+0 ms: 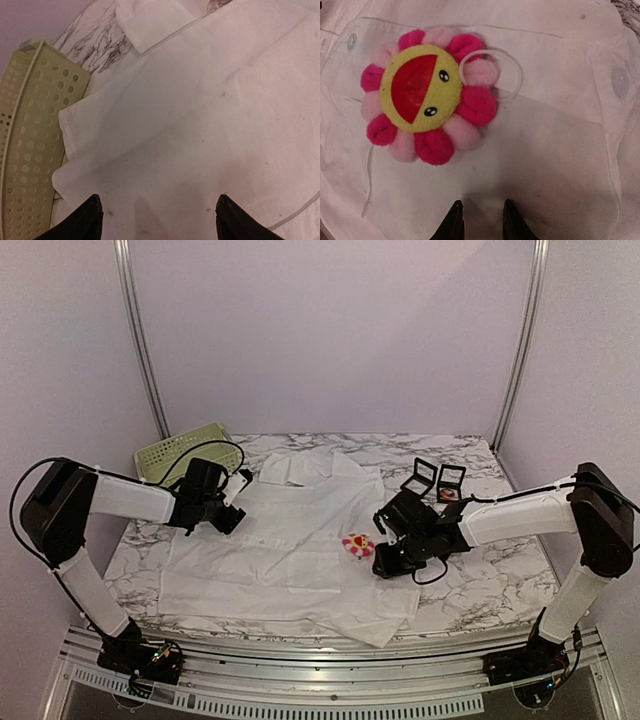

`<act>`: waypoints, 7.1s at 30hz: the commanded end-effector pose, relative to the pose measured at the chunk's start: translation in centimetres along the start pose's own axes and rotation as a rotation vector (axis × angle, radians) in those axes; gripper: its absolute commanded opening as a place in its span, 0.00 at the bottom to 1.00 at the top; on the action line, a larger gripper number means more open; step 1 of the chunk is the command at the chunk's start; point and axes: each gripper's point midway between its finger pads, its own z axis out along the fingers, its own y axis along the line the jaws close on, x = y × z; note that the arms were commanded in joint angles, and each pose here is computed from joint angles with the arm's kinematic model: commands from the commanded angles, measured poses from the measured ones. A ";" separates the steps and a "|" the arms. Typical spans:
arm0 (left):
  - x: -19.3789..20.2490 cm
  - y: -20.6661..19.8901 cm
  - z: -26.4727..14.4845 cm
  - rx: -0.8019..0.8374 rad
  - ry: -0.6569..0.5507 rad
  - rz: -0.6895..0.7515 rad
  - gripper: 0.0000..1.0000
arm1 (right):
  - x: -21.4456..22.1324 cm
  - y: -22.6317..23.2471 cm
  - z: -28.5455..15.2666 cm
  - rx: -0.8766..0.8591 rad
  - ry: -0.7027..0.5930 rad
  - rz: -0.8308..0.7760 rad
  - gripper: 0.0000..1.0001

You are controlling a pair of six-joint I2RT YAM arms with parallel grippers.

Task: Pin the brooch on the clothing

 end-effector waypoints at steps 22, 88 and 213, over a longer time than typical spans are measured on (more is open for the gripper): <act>5.2 -0.4 -0.7 -0.033 0.108 -0.159 0.77 | 7.9 -6.0 -3.0 0.215 0.218 0.347 0.27; -8.6 -6.9 -7.4 0.163 -0.286 -0.030 0.95 | -16.5 -27.4 2.7 0.433 -0.086 0.005 0.35; -22.4 -14.5 -37.4 1.102 -0.864 -0.189 0.00 | -8.7 20.3 -30.0 -1.116 -0.732 -0.658 0.35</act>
